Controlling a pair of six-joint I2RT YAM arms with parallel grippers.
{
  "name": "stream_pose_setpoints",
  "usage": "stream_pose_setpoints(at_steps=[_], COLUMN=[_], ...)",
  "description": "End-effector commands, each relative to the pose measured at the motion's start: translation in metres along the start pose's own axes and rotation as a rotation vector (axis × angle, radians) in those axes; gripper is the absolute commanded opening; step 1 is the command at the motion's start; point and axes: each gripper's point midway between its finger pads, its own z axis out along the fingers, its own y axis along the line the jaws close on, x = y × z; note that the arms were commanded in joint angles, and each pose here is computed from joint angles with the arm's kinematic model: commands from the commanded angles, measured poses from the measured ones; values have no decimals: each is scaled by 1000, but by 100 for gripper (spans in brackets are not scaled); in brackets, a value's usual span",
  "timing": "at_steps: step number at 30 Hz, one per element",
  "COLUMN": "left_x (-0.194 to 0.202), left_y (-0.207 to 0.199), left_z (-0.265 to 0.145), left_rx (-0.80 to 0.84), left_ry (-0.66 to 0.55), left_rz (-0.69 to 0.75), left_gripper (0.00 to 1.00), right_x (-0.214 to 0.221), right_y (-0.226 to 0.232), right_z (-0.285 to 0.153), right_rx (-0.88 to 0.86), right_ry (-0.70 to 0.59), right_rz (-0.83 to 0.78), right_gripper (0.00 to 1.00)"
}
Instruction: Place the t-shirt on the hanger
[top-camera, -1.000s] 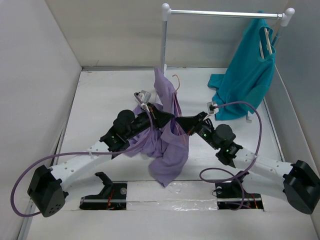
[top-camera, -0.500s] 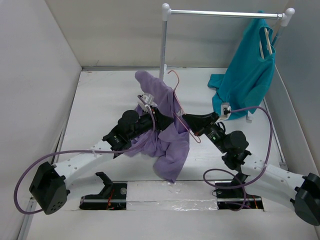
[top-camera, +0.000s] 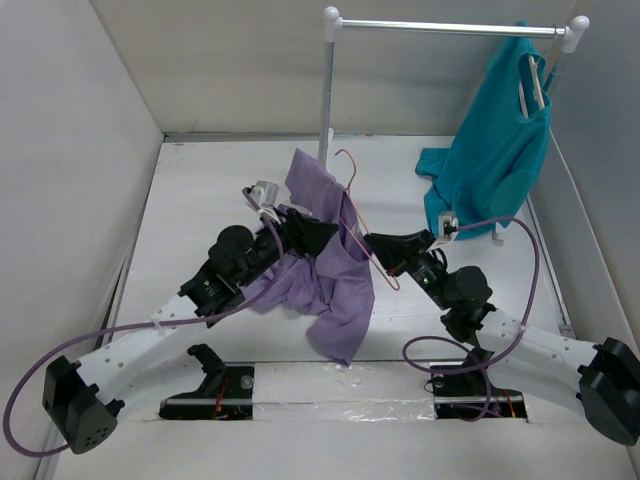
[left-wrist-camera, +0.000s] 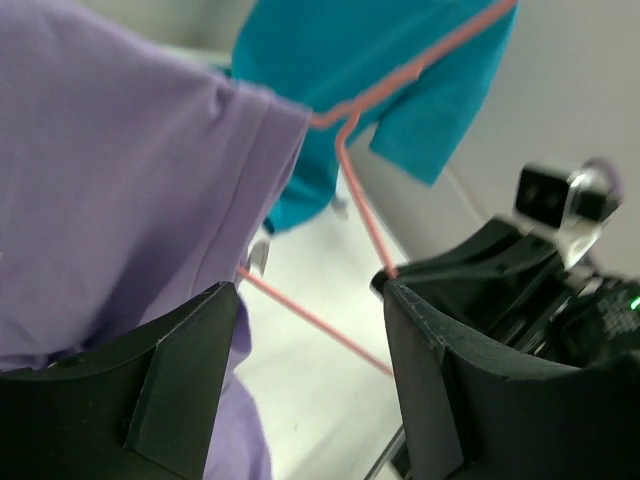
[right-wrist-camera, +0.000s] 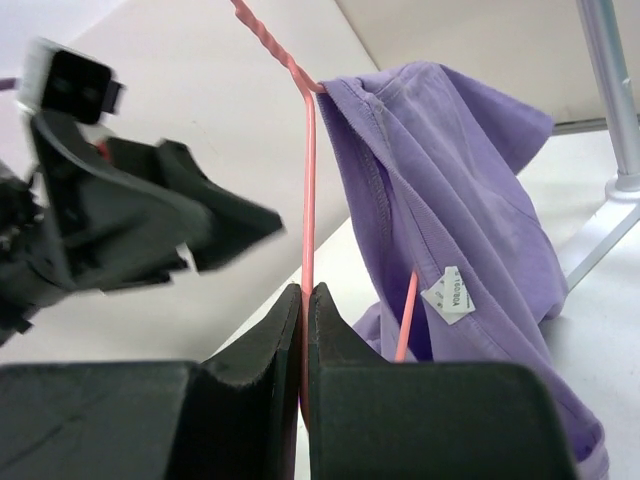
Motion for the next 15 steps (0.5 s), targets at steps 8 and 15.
stream_pose_setpoints(at_steps=[8, 15], left_x=[-95, -95], left_y=[-8, -7], left_z=[11, 46], left_rx=[-143, -142], left_ry=[-297, -304], left_rz=[-124, -193], left_gripper=[68, 69], right_x=[-41, -41], right_y=[34, 40], right_z=[0, -4], right_rx=[-136, -151], right_ry=[-157, -148], right_rz=[25, 17], right_gripper=[0, 0])
